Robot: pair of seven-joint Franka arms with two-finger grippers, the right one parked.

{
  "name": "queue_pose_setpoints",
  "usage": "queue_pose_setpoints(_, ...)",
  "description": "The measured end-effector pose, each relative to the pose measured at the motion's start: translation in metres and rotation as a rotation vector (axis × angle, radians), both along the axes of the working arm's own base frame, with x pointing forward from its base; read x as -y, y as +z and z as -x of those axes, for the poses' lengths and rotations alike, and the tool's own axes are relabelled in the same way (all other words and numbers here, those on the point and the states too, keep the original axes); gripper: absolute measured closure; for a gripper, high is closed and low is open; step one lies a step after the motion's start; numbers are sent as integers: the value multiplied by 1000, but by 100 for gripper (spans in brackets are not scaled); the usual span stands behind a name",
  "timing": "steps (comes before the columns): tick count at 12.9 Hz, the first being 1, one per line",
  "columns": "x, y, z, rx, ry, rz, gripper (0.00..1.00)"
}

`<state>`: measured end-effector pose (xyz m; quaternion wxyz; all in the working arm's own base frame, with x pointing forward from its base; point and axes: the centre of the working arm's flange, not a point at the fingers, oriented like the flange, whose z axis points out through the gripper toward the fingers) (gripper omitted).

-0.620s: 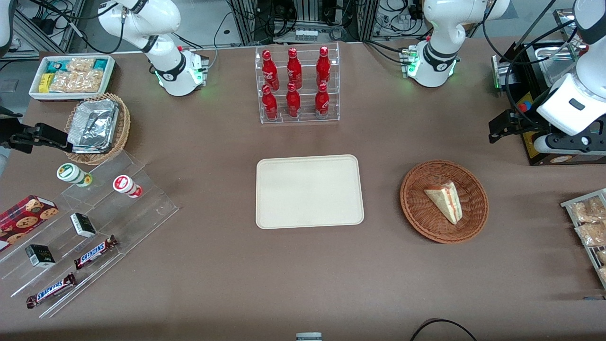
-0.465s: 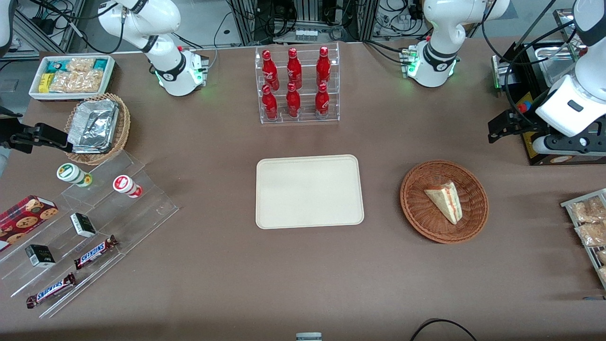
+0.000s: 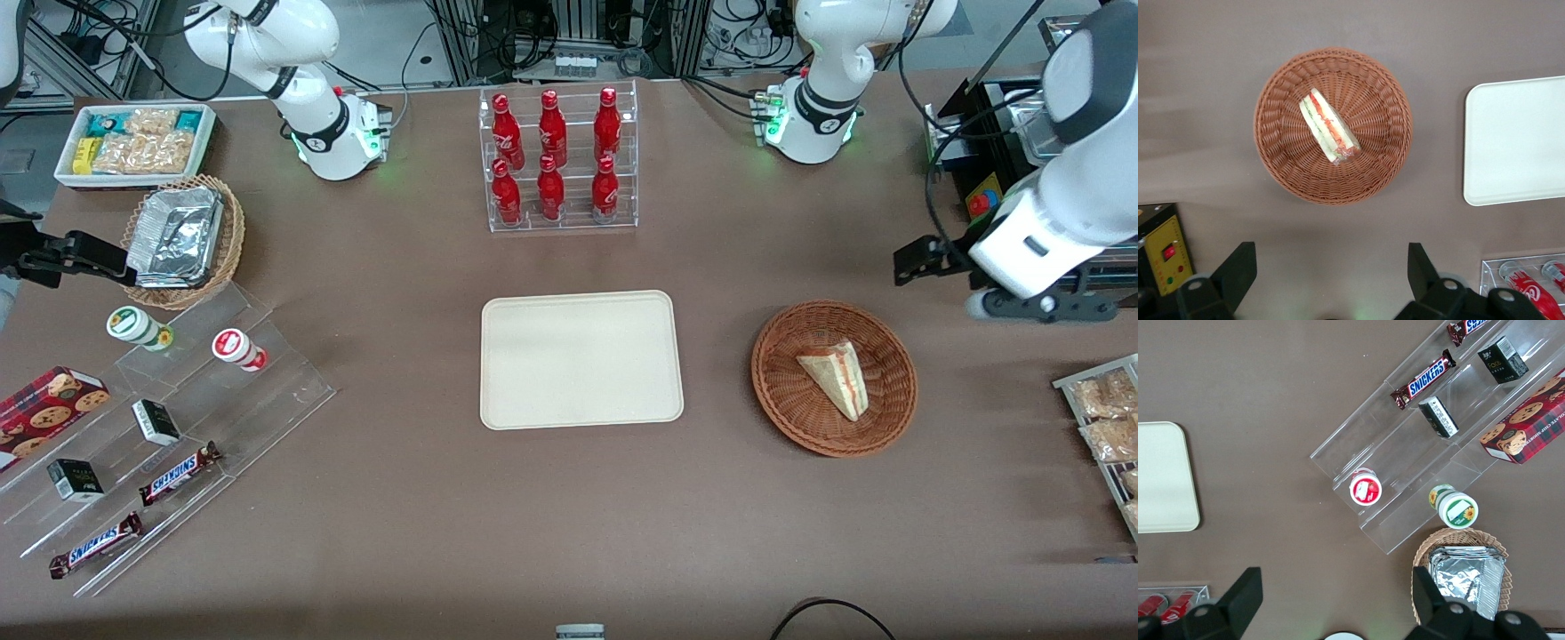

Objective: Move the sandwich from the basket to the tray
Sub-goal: 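Move the left gripper over the wrapped sandwich in the wicker basket, then lower the open left gripper around the sandwich and close it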

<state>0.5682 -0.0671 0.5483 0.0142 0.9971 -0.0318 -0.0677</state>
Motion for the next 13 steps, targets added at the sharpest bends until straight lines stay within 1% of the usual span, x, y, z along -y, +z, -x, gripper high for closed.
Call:
queue_pose_setpoints(2, 1, -28, 1, -37, -1, -3, 0)
queue_pose_setpoints(3, 1, -39, 2, -47, -1, -4, 0)
queue_pose_setpoints(5, 0, -62, 2, -41, 2, -4, 0)
queue_pose_setpoints(7, 0, -83, 3, -26, 5, -3, 0)
queue_pose_setpoints(9, -2, -109, 4, 4, 16, -1, 0)
queue_pose_setpoints(13, -6, -166, 14, 69, 132, -7, 0)
